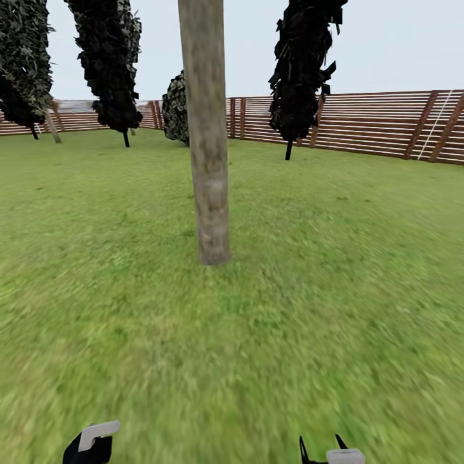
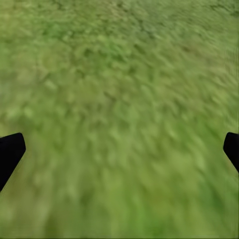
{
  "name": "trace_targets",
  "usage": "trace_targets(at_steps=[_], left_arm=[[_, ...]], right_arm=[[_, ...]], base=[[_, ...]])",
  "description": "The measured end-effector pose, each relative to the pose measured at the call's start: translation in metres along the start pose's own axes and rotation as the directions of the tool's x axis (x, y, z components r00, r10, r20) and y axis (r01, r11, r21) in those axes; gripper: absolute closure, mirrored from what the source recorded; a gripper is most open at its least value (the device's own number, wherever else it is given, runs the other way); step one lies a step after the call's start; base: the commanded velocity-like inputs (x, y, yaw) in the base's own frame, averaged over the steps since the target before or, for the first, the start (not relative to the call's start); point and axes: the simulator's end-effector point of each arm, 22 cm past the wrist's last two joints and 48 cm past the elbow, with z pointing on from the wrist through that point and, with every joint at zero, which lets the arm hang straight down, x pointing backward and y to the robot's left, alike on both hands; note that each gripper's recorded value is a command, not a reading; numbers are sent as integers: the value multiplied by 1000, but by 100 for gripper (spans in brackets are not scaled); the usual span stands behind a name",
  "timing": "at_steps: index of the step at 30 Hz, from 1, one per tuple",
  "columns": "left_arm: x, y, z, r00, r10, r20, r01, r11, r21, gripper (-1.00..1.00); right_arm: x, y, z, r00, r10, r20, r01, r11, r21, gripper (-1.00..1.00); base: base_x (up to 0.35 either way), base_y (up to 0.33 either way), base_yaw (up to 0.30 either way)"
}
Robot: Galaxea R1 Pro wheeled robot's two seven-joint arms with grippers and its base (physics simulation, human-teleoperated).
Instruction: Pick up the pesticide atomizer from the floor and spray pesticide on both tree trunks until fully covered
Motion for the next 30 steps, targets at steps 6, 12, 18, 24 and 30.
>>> trace_targets(at_steps=[6,12,18,24,30], left_arm=[[0,0,0,1000,0,0,0,1000,0,100],[-41,-58,7,997,44,61,-60,958,281,100],[-65,-83,15,987,153,49,-160,892,422,100],[-94,-122,10,953,289,92,-285,751,595,100],[-92,-146,-8,899,429,82,-343,578,740,100]], right_arm=[[0,2,0,1000,3,0,-3,1000,1,-100],[-37,43,32,977,-205,61,213,960,-181,-100],[-64,71,65,935,-347,73,351,877,-329,-100],[-99,102,94,915,-395,79,378,775,-506,-100],[-113,126,95,909,-411,68,354,676,-646,-100]], base=[[338,82,0],[338,15,0],[339,1,0],[339,0,0],[339,0,0]])
